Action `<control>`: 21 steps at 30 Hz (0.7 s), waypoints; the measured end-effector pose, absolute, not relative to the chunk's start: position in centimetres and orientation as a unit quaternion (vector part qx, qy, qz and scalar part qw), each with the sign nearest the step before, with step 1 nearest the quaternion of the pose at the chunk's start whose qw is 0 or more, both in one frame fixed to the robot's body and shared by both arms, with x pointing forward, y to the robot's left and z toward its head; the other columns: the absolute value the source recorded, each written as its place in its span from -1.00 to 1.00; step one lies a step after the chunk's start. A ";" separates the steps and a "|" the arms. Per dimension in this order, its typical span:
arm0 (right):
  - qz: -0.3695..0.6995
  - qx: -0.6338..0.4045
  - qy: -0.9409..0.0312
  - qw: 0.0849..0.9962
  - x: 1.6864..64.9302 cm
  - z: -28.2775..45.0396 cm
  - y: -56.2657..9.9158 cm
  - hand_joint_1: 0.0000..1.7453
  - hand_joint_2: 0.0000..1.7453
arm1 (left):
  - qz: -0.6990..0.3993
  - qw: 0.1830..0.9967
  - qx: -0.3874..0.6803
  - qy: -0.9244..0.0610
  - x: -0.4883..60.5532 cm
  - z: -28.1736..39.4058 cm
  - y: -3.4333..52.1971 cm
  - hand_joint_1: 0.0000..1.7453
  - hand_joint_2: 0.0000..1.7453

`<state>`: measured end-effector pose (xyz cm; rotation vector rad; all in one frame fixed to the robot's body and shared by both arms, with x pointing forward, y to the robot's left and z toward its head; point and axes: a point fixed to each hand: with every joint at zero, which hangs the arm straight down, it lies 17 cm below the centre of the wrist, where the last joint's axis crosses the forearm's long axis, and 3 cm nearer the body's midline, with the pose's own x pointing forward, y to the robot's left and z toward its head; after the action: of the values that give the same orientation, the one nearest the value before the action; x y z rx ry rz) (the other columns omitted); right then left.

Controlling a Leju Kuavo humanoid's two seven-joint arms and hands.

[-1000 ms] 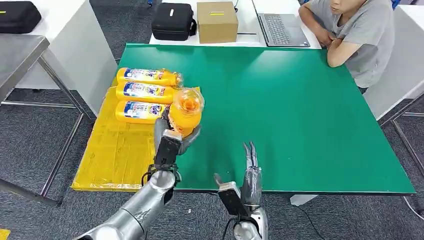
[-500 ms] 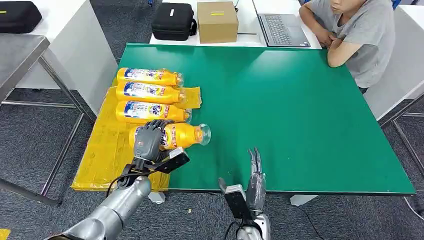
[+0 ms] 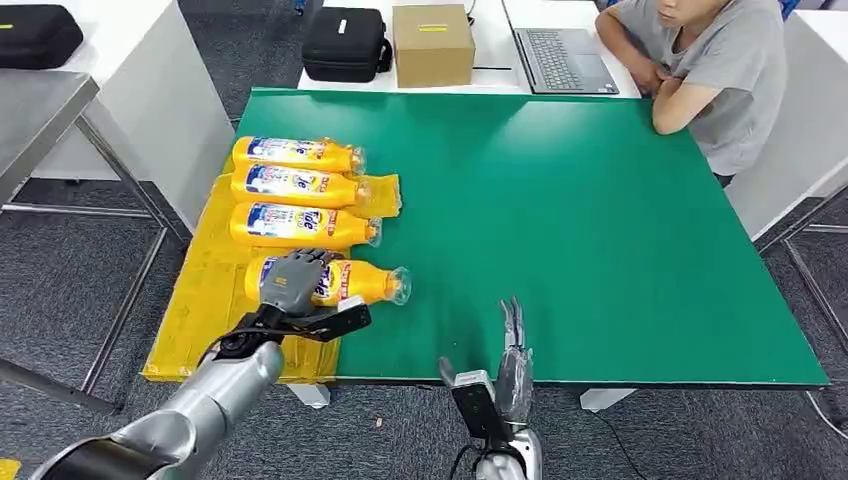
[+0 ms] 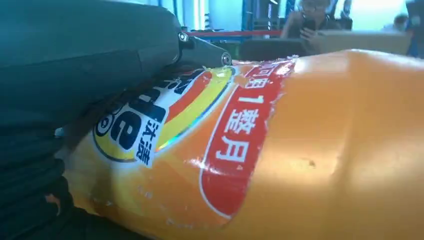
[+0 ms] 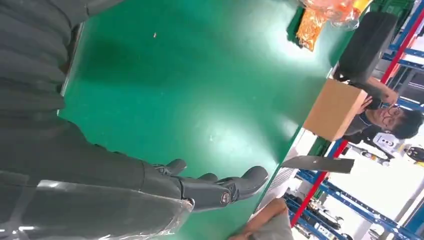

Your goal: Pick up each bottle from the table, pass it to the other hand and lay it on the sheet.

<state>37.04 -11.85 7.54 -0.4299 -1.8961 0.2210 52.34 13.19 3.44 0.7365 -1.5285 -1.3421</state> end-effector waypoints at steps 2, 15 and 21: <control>0.093 -0.182 -0.802 0.561 36.9 7.3 -12.0 -1.00 1.00 | -0.561 0.459 0.307 -0.617 52.4 3.2 13.6 1.00 1.00; 0.095 -0.181 -0.801 0.562 36.7 7.1 -12.1 -1.00 1.00 | -0.643 0.414 0.367 -0.530 52.5 1.0 15.8 1.00 1.00; 0.097 -0.182 -0.801 0.562 36.7 7.1 -12.0 -1.00 1.00 | -0.636 0.446 0.339 -0.530 52.3 0.3 15.9 1.00 1.00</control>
<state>36.73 -12.03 7.10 -0.4277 -1.8878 0.2273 52.26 15.91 0.28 0.8395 -1.3136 -1.5761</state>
